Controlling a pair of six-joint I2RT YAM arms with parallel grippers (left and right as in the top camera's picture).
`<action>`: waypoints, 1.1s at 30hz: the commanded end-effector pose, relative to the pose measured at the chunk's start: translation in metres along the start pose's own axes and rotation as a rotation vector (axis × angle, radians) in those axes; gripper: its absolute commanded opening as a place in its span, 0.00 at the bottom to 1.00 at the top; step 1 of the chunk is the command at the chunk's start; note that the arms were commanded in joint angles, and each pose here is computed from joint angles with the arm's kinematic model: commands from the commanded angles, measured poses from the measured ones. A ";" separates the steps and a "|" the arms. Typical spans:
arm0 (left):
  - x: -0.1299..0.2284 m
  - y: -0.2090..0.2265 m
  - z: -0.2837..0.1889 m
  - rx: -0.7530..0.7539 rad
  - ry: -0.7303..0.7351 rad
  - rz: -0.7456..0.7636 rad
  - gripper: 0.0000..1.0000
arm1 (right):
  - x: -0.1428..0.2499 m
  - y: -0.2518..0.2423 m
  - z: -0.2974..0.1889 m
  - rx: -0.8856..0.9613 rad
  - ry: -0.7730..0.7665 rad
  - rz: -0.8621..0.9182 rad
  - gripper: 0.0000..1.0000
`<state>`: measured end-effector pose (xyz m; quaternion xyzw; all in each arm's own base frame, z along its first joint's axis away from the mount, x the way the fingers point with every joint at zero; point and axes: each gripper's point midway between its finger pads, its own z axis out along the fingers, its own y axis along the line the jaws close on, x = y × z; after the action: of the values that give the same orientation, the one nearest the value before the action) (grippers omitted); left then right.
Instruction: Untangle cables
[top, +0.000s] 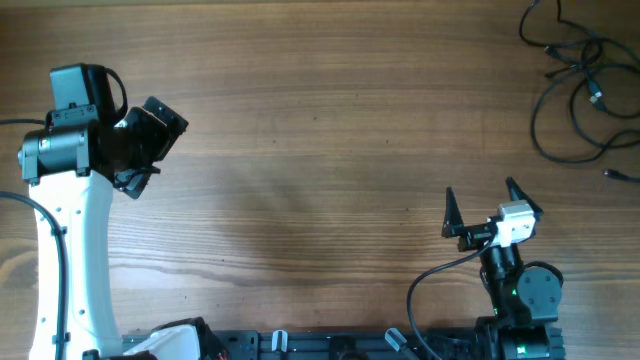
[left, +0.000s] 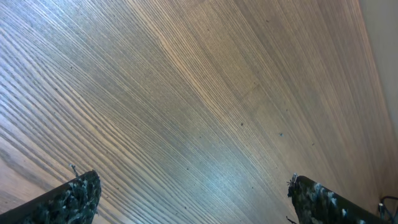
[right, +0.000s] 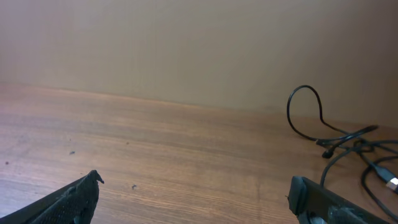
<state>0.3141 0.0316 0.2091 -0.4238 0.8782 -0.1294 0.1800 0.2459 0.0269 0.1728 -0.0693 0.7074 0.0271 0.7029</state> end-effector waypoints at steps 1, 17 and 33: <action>-0.003 0.000 0.000 -0.003 -0.009 0.017 1.00 | -0.003 0.003 0.000 -0.015 -0.012 0.034 1.00; -0.006 0.004 -0.001 -0.022 -0.026 0.028 1.00 | -0.002 0.003 0.000 -0.015 -0.012 0.034 1.00; 0.017 0.000 -0.093 0.402 -0.783 0.464 1.00 | -0.002 0.003 0.000 -0.015 -0.012 0.034 1.00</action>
<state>0.2786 0.0267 0.3137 -0.2313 0.7713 -0.1135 0.5821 0.2459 0.0269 0.1726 -0.0630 0.7083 0.0334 0.7023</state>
